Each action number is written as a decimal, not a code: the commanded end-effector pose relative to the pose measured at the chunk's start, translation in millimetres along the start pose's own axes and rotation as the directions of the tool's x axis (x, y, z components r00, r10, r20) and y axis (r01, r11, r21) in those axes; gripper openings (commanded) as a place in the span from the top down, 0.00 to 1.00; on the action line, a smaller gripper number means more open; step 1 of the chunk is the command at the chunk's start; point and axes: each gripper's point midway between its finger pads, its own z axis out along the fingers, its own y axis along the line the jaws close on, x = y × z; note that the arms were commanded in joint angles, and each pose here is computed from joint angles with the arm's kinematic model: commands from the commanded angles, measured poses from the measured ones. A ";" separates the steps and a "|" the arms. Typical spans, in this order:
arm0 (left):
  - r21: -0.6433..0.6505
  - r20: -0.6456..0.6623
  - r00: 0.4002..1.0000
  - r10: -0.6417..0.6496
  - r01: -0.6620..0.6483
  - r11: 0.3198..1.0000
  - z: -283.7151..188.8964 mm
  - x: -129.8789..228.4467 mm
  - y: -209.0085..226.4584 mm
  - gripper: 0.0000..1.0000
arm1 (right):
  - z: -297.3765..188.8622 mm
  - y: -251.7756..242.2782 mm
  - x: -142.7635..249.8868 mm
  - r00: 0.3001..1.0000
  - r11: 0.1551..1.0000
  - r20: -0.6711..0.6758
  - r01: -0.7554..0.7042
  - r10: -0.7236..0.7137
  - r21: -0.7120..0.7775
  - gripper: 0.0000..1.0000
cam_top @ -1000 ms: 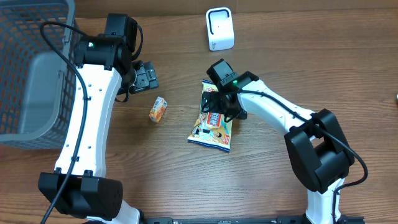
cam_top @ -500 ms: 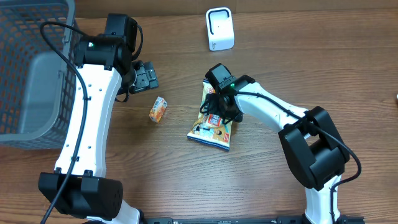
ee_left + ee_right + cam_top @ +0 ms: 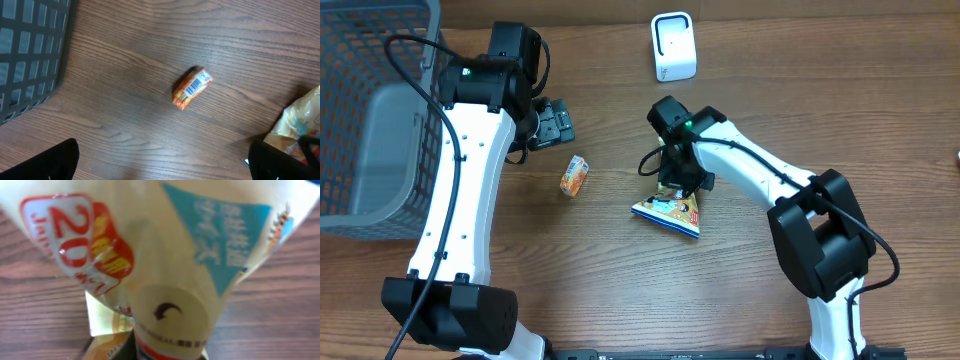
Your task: Scan the item barcode
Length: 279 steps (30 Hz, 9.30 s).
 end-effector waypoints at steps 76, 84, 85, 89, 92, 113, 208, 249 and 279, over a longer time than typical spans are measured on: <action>0.002 0.003 1.000 0.011 -0.011 1.000 -0.1 -1.9 -1.1 0.00 | -135.8 14.5 -238.4 0.698 0.933 0.709 0.312 -0.095 -0.182 0.96; 0.002 0.003 1.000 0.011 -0.011 1.000 -0.1 -1.9 -1.2 0.00 | -186.5 24.4 -274.0 0.493 0.944 0.870 0.288 -0.004 -0.159 0.96; 0.002 0.003 1.000 0.011 -0.011 1.000 -0.1 -1.9 -1.1 0.00 | -189.7 26.1 -276.8 0.476 0.942 0.879 0.291 0.007 -0.165 0.96; 0.002 0.003 1.000 0.011 -0.011 1.000 -0.1 -1.9 -1.2 0.00 | -196.0 33.3 -287.8 0.416 0.934 0.908 0.305 0.046 -0.187 0.96; 0.002 0.003 1.000 0.011 -0.011 1.000 -0.1 -1.9 -1.1 0.00 | -185.9 39.7 -294.6 0.398 0.927 0.915 0.316 0.063 -0.201 0.96; 0.002 0.003 1.000 0.011 -0.011 1.000 -0.1 -1.9 -1.1 0.00 | -161.1 52.2 -301.3 0.380 0.921 0.922 0.331 0.070 -0.206 0.96; 0.002 0.003 1.000 0.011 -0.011 1.000 -0.1 -1.9 -1.2 0.00 | -224.6 -408.5 -222.7 0.635 0.647 0.359 -0.299 0.683 -0.701 0.67; 0.222 0.014 1.000 0.023 -0.025 0.975 -4.5 -9.4 -42.0 0.00 | -156.4 -122.3 -157.2 0.975 0.861 0.181 -0.018 0.128 -0.508 0.00; 0.256 -0.009 0.972 0.234 -0.224 0.940 158.2 53.8 -52.5 0.38 | -156.4 -122.3 -157.2 0.975 0.861 0.181 -0.018 0.128 -0.508 0.00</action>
